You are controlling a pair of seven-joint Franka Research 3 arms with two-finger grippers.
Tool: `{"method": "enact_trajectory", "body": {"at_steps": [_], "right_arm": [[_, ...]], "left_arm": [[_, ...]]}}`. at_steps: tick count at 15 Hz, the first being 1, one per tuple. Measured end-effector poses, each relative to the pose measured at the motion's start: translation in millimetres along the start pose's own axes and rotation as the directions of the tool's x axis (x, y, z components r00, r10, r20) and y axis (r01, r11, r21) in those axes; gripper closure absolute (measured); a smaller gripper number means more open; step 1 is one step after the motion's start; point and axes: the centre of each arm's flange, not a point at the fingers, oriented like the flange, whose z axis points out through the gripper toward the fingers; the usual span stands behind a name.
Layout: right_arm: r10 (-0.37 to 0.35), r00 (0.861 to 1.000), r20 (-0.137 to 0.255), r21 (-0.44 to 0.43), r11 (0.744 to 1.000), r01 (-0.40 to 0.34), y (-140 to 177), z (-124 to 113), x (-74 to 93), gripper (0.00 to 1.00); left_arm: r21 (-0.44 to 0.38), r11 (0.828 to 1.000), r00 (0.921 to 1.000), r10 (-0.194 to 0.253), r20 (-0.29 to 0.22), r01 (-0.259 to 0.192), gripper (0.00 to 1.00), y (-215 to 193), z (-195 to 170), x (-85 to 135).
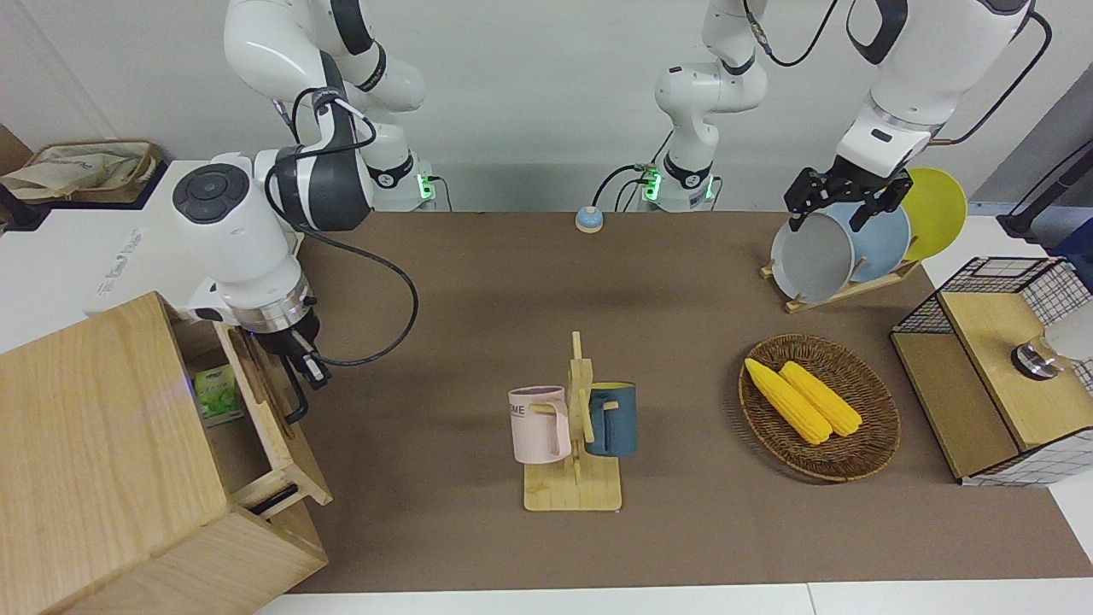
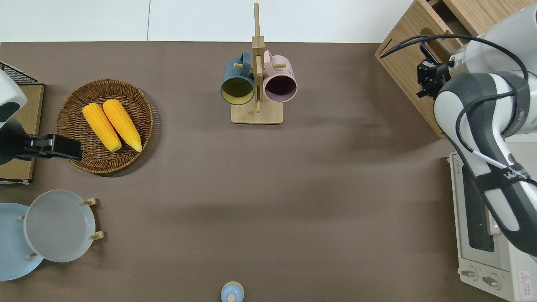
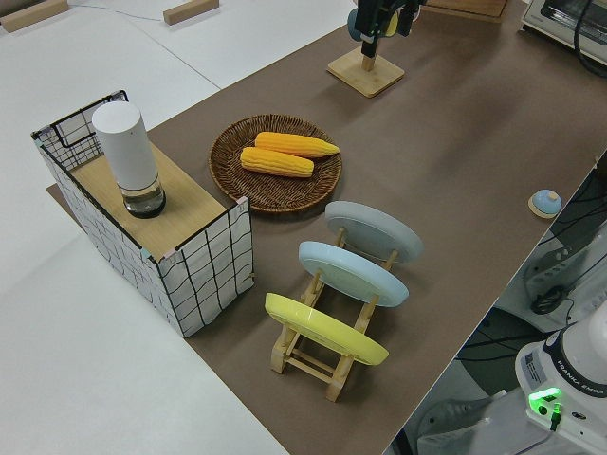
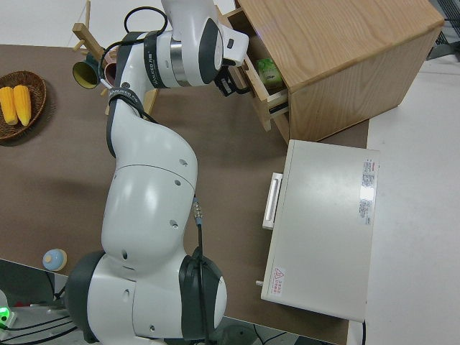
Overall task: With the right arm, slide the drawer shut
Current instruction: 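Press the right gripper against the drawer front until fully shut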
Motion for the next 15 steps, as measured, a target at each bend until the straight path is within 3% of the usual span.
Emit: {"method": "enact_trajectory", "body": {"at_steps": [5, 15], "right_arm": [[-0.023, 1.0, -0.001, 0.0, 1.0, 0.023, 13.7, 1.0, 17.6, 0.99], [-0.026, 1.0, 0.008, 0.004, 1.0, 0.026, 21.3, 2.7, 26.4, 0.99]], "left_arm": [[0.0, 1.0, 1.0, 0.0, 0.0, 0.0, 0.0, 0.0, 0.0, 0.0], [0.0, 1.0, 1.0, 0.0, 0.0, 0.0, 0.0, 0.0, 0.0, 0.0]]}}
